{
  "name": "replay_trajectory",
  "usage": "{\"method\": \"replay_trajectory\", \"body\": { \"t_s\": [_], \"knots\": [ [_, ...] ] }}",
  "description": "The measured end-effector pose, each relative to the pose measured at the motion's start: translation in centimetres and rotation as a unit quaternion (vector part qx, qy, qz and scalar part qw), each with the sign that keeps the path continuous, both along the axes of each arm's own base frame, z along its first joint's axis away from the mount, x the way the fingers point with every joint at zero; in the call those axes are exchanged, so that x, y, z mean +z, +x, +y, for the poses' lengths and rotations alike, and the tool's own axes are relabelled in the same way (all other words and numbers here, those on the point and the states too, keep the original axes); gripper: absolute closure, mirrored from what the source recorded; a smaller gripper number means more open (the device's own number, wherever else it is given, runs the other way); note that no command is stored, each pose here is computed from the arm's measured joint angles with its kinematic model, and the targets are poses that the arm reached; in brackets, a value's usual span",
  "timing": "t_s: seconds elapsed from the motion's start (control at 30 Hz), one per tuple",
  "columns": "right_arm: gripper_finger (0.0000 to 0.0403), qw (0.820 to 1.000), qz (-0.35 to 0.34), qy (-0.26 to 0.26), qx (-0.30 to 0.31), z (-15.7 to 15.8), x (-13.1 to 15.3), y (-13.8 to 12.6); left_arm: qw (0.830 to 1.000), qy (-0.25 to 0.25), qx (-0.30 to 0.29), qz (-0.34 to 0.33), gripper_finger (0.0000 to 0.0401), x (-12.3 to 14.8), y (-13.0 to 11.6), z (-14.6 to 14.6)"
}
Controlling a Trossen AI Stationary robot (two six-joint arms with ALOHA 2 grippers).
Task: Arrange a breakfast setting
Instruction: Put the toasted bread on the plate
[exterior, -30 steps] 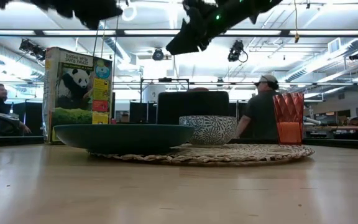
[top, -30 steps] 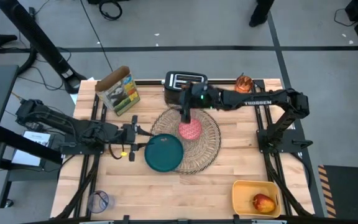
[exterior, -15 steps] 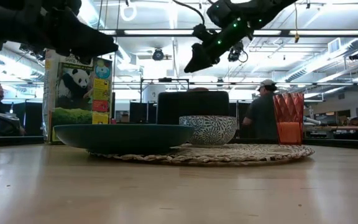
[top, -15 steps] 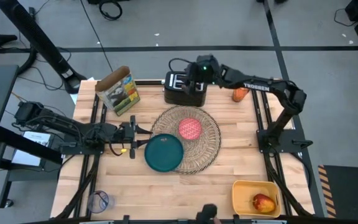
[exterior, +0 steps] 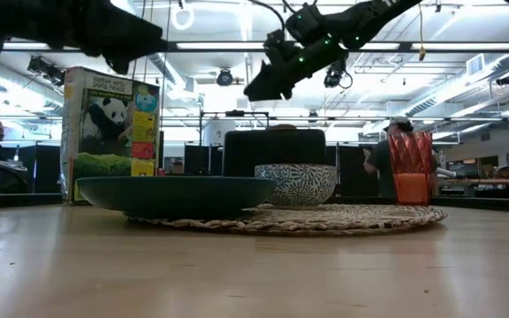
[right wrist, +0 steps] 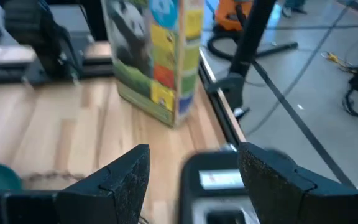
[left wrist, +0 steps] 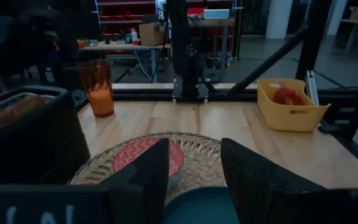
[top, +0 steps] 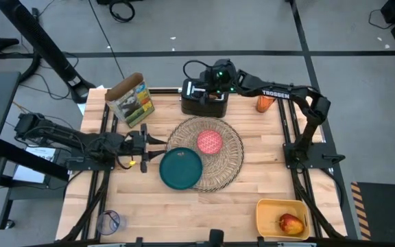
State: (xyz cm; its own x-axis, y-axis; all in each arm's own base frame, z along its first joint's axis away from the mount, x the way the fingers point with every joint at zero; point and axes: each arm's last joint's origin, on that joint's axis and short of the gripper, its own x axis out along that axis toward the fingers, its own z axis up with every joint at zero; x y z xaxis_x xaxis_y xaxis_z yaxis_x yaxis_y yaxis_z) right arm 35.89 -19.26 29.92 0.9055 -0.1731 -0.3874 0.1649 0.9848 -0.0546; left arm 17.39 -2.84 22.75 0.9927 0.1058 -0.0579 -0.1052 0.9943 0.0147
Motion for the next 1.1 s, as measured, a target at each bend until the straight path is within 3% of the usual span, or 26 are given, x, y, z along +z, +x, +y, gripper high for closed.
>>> {"method": "replay_trajectory", "body": {
  "t_s": [0.33,0.63,0.73,0.93,1.1],
  "knots": [
    [0.0158,0.994,-0.105,-0.018,0.017,2.4,2.1,1.9,1.0,0.003,-0.009,-0.019,0.0248,0.7,-0.9,-0.1],
    [0.0158,0.992,-0.125,-0.002,0.019,3.2,2.7,2.0,0.999,0.0,-0.035,-0.019,0.0248,0.9,-1.6,-0.8],
    [0.0158,0.989,-0.145,-0.028,0.026,4.4,4.3,1.6,0.999,0.002,-0.041,-0.016,0.0248,1.0,-2.0,-0.8],
    [0.0158,0.998,-0.054,-0.008,-0.029,3.6,2.5,1.0,0.999,-0.016,-0.049,-0.001,0.0248,0.9,-3.1,-0.8],
    [0.0158,0.999,0.005,-0.028,-0.043,4.1,1.9,0.6,0.997,-0.024,-0.064,0.023,0.0248,0.5,-3.7,-1.1]
  ]
}}
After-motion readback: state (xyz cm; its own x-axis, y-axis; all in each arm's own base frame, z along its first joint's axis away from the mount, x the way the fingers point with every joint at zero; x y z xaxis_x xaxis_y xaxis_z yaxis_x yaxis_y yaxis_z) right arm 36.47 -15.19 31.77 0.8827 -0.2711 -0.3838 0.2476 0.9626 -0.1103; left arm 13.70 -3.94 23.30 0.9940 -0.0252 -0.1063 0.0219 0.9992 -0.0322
